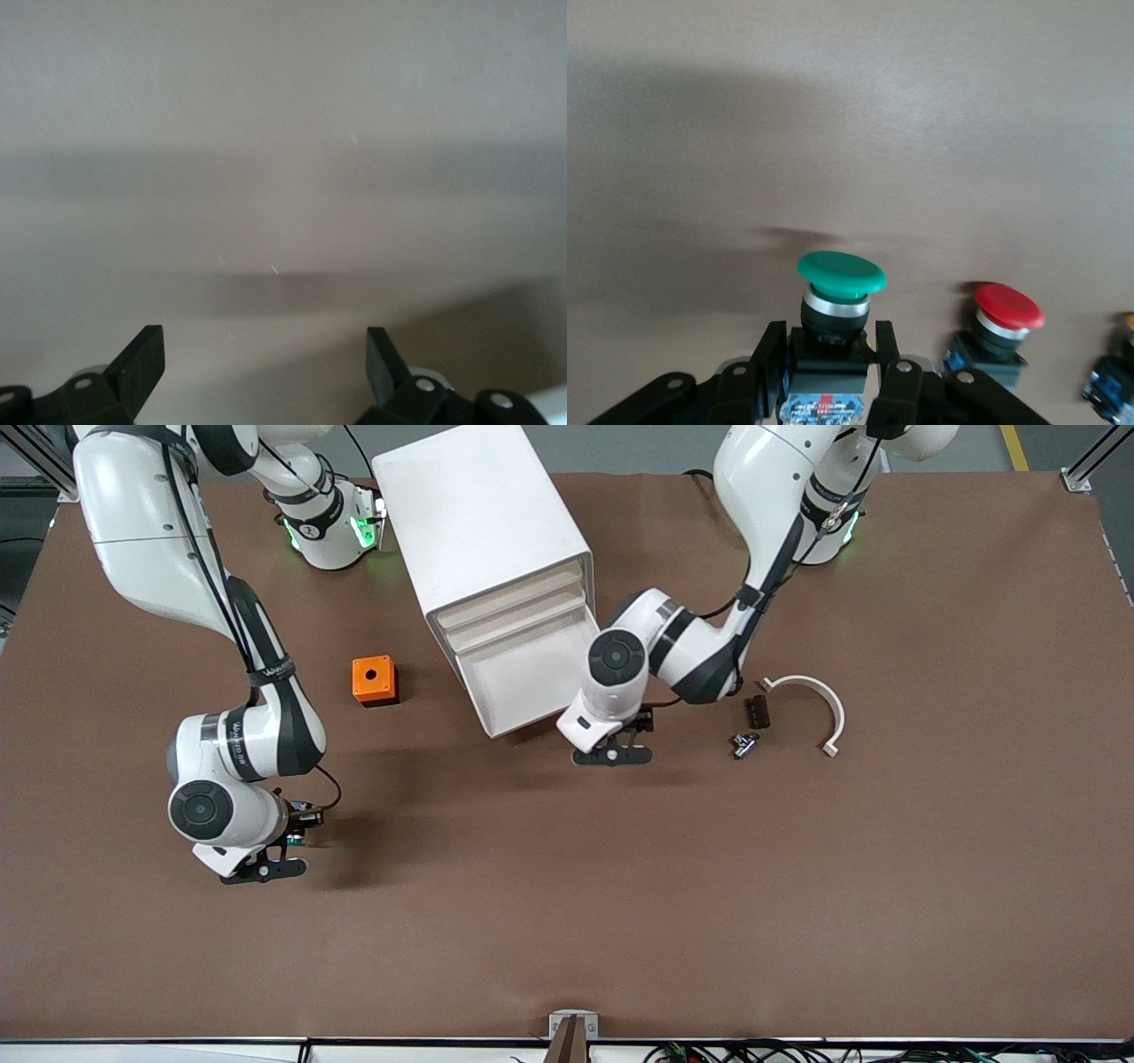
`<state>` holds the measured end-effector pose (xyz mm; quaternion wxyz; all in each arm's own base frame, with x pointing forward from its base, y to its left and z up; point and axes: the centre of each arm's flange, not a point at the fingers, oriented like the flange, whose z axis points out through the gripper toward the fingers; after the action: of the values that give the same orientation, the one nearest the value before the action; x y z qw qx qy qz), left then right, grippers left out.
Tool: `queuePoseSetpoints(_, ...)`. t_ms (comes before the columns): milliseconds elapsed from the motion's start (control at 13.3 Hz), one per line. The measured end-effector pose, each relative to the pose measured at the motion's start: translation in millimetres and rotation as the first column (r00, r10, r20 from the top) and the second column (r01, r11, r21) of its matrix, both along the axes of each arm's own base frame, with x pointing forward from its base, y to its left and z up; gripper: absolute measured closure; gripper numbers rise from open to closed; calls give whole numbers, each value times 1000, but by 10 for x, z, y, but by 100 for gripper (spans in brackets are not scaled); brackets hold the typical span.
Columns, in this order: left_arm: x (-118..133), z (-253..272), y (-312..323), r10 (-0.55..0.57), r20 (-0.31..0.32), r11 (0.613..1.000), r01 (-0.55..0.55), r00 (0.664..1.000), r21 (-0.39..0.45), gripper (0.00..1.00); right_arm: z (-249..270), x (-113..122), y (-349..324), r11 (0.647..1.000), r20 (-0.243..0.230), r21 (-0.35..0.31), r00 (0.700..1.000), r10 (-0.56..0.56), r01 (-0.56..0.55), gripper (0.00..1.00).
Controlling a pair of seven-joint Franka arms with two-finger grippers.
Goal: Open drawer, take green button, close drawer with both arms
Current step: 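Push the drawer shut with the left gripper while the right gripper lowers the button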
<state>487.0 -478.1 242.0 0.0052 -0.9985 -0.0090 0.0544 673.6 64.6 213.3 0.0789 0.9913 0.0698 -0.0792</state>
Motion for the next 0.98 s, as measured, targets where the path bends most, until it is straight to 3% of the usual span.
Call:
queuePoseSetpoints(601,-459,-74,-369,-2,-35,1000,2,999,-1,0,-80,-45,-15,1000,-3,-8,1000,9,-9,55)
queuePoseSetpoints(976,-955,-154,-652,-16,-126,1000,14,992,-15,0,-151,-94,-40,1000,-15,-11,1000,8,-8,55)
